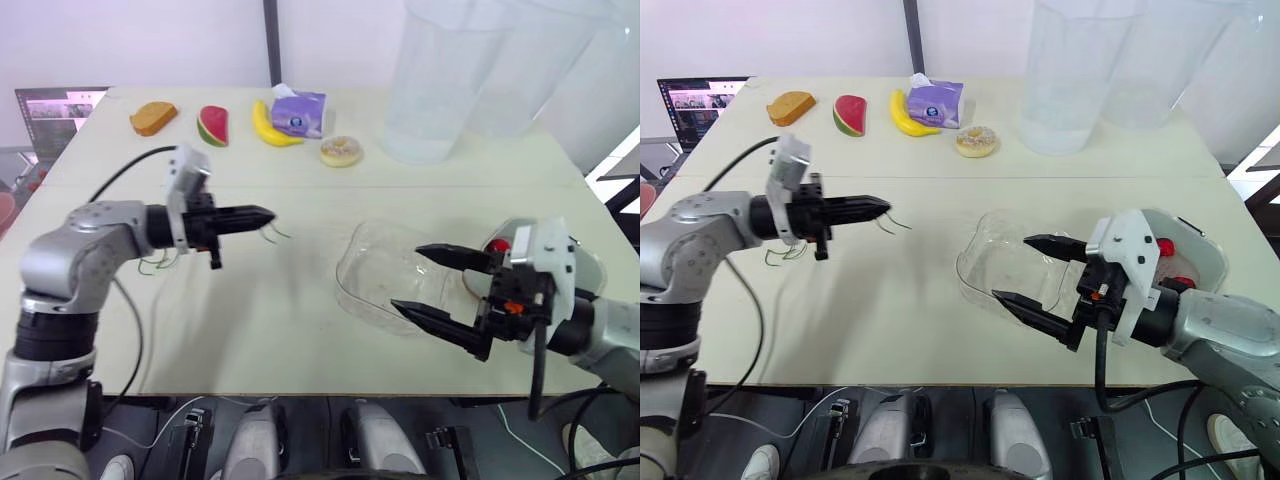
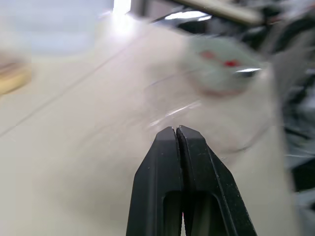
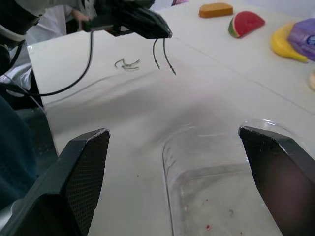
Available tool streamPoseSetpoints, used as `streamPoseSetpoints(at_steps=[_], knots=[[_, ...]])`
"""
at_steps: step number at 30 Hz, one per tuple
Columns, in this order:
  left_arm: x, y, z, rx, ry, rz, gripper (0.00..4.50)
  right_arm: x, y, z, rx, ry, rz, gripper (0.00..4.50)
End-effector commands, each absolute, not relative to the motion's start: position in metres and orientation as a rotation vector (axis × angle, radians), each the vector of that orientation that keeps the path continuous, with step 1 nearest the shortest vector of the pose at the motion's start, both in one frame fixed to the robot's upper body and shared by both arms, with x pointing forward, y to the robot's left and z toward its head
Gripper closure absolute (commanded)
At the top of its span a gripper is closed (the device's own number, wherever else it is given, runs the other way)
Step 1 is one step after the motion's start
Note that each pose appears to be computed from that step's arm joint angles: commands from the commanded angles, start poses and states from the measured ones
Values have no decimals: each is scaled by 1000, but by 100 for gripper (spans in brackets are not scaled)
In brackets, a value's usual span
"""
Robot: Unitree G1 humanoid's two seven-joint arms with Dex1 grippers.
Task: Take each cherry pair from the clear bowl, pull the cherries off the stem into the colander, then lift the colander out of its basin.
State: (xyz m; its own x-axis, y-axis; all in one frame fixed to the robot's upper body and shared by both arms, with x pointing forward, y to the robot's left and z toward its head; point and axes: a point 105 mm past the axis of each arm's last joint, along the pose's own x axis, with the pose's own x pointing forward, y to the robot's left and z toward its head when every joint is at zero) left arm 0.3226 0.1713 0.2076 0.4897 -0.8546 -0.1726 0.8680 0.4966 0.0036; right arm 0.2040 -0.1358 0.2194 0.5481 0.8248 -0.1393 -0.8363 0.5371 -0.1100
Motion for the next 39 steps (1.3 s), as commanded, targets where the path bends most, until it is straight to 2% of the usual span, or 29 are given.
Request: streamPoseSetpoints(at_steps=[1,4,9,11,13,18,19,25,28,30,33,35,39], knots=[[341,256,201,183,159,-715,450,207,-143,229,-198,16,970,2],[340,308,187,217,206,-562,450,209,-146,233,-183,-3,965,2],[335,339,170,296,253,-500,450,212,-148,233,-170,2,961,2],[337,335,169,282,239,-526,390,214,-149,232,-175,10,955,0],[336,329,166,281,251,-565,309,214,-149,231,-178,16,958,0],[334,326,169,283,253,-600,38,211,-148,231,-176,23,966,0],[334,326,171,287,251,-607,4,211,-149,231,-176,24,965,0],[338,292,199,308,185,-740,4,211,-150,230,-174,28,963,0],[338,241,231,260,76,-915,4,211,-156,233,-169,29,935,0],[325,204,246,233,14,-1060,4,211,-165,233,-158,48,899,0],[287,164,247,229,13,-1275,4,212,-184,230,-163,86,801,0],[268,157,242,219,54,-1349,4,210,-193,227,-169,103,751,0],[256,165,227,238,110,-1353,4,195,-210,210,-207,184,669,0]])
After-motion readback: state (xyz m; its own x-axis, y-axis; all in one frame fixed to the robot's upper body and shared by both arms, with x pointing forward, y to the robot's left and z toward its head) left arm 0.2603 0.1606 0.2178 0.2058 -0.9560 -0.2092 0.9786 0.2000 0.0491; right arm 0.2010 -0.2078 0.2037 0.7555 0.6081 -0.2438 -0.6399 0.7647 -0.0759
